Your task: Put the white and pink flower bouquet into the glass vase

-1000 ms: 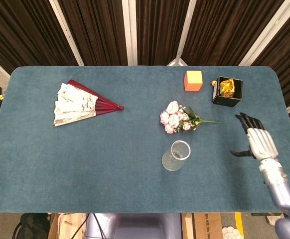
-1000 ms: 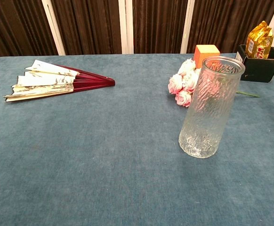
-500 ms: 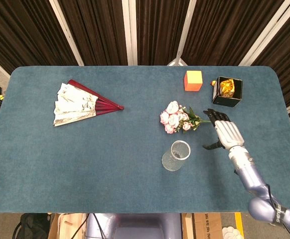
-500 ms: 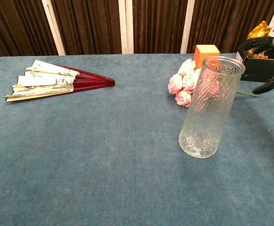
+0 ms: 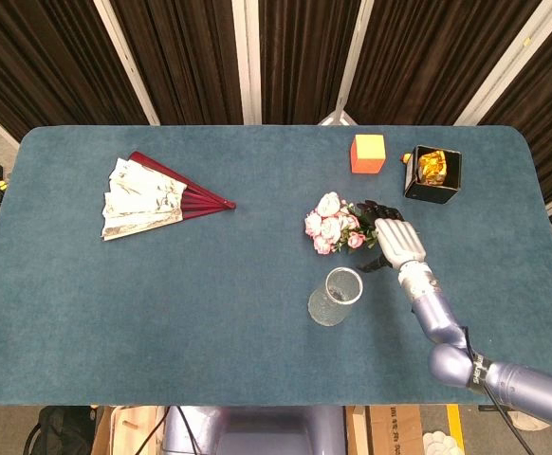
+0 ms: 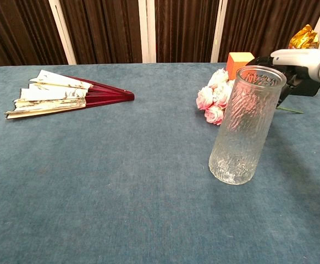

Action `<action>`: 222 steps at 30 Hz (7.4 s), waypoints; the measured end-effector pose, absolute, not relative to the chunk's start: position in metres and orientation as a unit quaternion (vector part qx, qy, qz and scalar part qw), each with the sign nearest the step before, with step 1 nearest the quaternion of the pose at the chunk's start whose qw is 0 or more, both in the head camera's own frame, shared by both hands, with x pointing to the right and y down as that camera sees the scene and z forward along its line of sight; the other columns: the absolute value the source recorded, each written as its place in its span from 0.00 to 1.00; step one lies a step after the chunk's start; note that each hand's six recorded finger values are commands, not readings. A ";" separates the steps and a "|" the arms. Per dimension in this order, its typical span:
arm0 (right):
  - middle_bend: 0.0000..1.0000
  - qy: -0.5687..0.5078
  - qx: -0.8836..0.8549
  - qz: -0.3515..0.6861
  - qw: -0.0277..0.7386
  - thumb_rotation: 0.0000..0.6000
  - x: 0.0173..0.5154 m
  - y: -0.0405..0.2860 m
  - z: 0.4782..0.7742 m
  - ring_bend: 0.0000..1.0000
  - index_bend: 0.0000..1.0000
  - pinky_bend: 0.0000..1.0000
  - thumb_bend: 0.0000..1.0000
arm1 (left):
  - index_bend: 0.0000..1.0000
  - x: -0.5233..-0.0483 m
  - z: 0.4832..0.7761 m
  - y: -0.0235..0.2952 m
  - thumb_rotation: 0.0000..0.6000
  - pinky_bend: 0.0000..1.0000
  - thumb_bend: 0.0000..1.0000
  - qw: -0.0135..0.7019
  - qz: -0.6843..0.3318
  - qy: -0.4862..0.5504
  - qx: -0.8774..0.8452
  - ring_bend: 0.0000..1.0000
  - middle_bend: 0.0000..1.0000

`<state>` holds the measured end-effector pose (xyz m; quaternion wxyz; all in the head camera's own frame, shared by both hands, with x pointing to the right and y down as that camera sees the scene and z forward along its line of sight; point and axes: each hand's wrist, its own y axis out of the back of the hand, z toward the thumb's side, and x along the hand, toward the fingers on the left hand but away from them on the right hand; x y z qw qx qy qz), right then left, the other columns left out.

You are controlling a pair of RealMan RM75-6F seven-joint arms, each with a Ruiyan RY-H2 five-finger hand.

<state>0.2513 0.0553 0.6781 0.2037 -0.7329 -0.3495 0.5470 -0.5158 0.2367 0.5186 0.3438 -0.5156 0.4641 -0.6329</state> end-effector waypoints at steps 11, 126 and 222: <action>0.02 -0.350 -0.731 0.554 0.191 1.00 0.237 0.036 0.700 0.00 0.08 0.00 0.06 | 0.10 -0.515 0.525 0.235 1.00 0.03 0.25 0.345 -0.646 0.457 -0.505 0.00 0.00; 0.57 -0.639 -0.713 0.106 -0.269 1.00 0.200 0.031 0.450 0.51 0.67 0.14 0.52 | 0.11 -0.527 0.515 0.230 1.00 0.03 0.25 0.321 -0.611 0.482 -0.539 0.00 0.00; 0.08 -0.501 -0.806 0.237 -0.209 1.00 0.252 0.120 0.540 0.02 0.12 0.00 0.17 | 0.12 -0.519 0.521 0.231 1.00 0.03 0.25 0.332 -0.628 0.466 -0.527 0.00 0.00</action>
